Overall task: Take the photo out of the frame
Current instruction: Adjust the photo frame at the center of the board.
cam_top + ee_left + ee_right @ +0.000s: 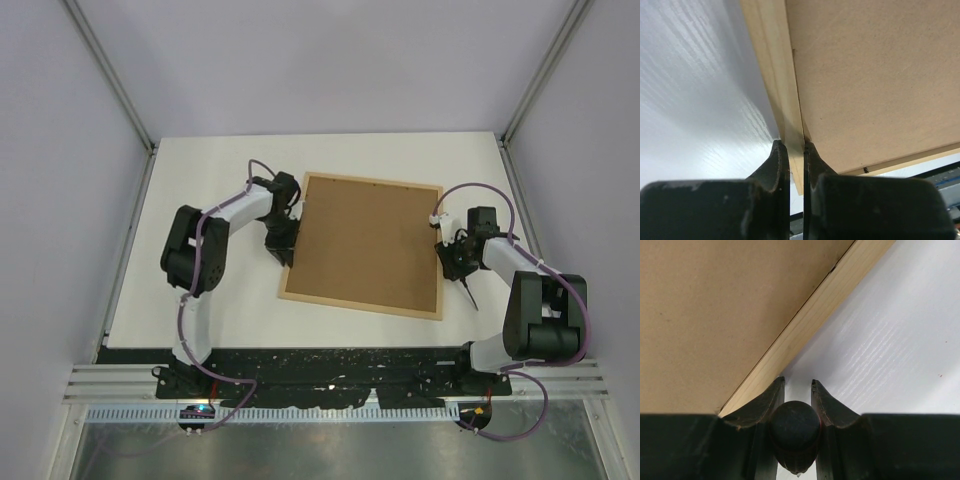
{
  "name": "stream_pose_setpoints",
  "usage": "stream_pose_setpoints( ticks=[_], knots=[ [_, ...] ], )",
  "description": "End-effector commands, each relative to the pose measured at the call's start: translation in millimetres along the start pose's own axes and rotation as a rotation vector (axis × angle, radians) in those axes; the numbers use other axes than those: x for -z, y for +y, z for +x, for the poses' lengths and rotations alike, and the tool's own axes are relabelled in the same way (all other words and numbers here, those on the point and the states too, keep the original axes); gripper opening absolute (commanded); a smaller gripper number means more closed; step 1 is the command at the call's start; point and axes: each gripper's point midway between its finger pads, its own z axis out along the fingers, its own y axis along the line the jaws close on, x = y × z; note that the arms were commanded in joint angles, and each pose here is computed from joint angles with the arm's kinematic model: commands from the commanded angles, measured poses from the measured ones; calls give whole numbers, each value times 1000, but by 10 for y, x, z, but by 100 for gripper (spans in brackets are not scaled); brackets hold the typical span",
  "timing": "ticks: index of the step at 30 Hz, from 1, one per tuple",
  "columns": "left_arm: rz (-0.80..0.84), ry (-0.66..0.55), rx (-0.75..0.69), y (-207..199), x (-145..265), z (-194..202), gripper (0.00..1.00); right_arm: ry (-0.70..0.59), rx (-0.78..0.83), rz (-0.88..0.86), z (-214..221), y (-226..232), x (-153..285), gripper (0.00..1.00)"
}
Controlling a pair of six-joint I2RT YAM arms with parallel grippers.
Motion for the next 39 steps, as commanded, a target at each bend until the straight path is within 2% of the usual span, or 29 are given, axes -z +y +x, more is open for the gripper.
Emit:
stream_pose_setpoints(
  ticks=[1,8,9,12,13,17,20,26,32,39],
  knots=[
    [101,-85,-8,-26,-1,-120,0,-43,6,-34,-76,98,34,8],
    [181,-108,30,-56,-1,-106,0,-42,4,-33,-81,91,29,8],
    [188,-117,32,-64,26,-120,4,-42,6,-33,-81,90,29,8],
    [220,-178,54,-46,199,-227,34,-41,6,-28,-77,85,34,8],
    [228,-203,59,-34,272,-263,39,-40,6,-27,-75,82,34,8],
    [222,-270,61,2,458,-415,48,-44,12,-11,-92,49,42,8],
    [173,-271,61,76,459,-527,53,-50,15,7,-119,2,22,8],
    [81,-222,60,173,327,-749,59,-82,8,44,-215,-77,54,8],
    [17,-193,44,185,244,-946,60,-114,4,60,-273,-84,119,8],
    [-51,-181,43,254,160,-972,59,-138,9,53,-278,-37,165,8]
  ],
)
